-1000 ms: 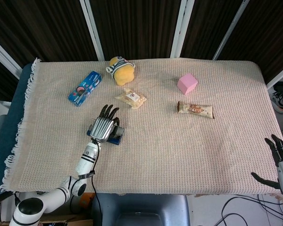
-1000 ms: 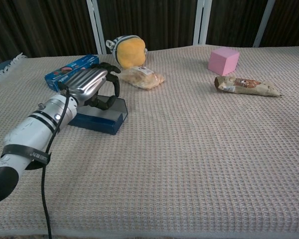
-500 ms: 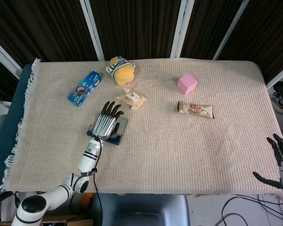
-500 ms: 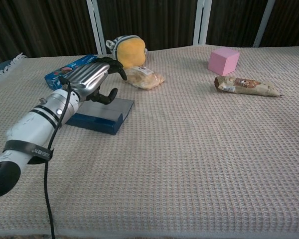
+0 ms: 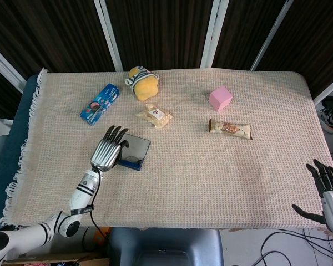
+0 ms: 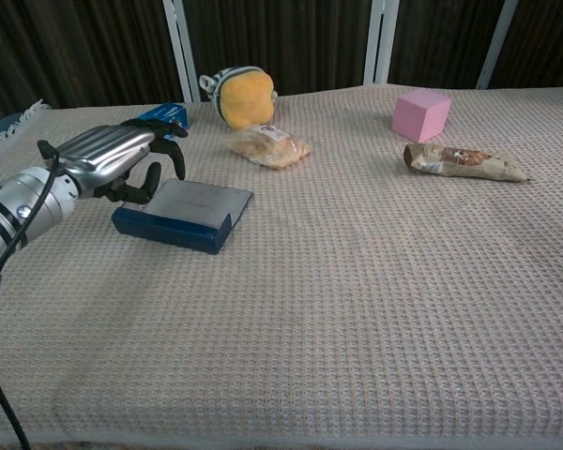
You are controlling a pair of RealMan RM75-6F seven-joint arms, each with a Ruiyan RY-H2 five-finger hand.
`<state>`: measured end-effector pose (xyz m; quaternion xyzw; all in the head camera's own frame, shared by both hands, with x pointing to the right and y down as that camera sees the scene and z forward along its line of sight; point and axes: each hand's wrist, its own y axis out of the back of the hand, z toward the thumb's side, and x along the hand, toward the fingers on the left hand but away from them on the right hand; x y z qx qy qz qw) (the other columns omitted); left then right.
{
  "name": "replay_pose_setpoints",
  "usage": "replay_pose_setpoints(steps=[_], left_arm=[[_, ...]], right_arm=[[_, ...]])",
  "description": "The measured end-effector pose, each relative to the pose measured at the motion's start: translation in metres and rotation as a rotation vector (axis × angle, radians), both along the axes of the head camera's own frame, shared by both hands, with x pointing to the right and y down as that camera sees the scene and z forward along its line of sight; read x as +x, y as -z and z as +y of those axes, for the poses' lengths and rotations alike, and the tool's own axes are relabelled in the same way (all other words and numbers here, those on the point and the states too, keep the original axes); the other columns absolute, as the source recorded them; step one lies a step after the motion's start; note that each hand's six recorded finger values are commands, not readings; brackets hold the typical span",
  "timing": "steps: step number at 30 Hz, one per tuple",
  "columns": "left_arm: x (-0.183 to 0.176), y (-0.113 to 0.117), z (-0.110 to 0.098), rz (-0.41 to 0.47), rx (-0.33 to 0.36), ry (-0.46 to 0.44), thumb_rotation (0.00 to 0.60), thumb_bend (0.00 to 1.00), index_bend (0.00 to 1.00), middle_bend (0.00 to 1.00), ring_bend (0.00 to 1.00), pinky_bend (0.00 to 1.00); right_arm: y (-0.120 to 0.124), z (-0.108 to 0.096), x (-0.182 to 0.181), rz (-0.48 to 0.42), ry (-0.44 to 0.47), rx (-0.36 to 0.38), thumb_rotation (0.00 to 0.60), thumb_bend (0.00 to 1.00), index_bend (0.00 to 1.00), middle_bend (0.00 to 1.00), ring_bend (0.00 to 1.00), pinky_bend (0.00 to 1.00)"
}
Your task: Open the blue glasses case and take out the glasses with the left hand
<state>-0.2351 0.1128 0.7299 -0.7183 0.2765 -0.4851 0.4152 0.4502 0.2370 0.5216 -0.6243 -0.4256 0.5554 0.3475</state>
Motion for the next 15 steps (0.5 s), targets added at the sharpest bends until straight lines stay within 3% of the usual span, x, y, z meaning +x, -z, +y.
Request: replay_pose_setpoints(steps=[7,15], left_arm=[[-0.022,-0.014,0.005,-0.063,-0.053,0.022,0.6,0.76,0.39,0.07,0.0,0.0],[-0.039,-0.023,0.008,-0.118,-0.064,0.016,0.6,0.76,0.4,0.07,0.0,0.0]], right_arm=[[0.001,0.0,0.001,-0.002,-0.006,0.004,0.6,0.13,0.0,0.0,0.0,0.0],[0.0,-0.001,0.0,0.001,-0.005,0.001,0.6,0.13,0.0,0.0,0.0,0.0]])
